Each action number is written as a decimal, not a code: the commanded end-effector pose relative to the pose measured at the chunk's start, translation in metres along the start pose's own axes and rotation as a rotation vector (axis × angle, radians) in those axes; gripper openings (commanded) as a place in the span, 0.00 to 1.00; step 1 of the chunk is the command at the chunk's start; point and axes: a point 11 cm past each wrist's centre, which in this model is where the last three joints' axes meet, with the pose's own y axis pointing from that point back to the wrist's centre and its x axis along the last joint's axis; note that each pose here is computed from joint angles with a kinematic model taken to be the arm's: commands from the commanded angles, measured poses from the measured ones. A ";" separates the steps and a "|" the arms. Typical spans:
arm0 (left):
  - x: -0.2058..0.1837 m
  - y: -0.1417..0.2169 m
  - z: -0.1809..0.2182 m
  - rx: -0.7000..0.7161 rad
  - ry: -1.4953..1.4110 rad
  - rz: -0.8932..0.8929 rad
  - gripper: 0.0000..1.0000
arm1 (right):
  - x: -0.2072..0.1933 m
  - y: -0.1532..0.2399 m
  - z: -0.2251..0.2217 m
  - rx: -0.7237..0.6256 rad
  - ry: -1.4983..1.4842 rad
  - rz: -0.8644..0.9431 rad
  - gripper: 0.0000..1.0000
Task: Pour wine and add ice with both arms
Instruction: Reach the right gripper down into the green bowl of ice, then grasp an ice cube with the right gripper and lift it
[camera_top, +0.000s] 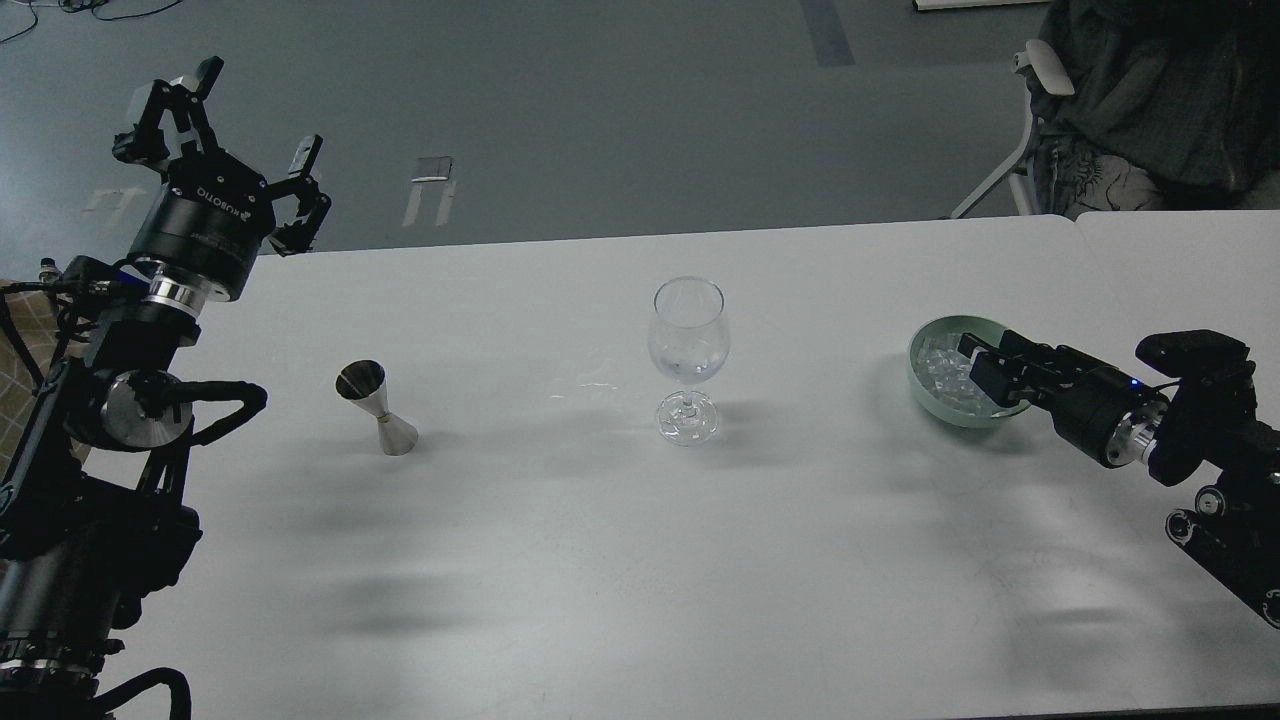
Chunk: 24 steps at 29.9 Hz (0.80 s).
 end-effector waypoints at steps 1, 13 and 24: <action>-0.001 0.000 0.000 -0.003 0.002 -0.001 0.98 | -0.001 0.000 0.000 -0.001 0.003 -0.006 0.58; -0.005 -0.001 0.000 -0.007 0.005 -0.015 0.98 | -0.010 -0.009 -0.008 0.014 -0.002 -0.024 0.52; -0.005 -0.001 0.001 -0.008 0.005 -0.014 0.98 | -0.009 -0.011 -0.010 0.023 0.011 -0.033 0.33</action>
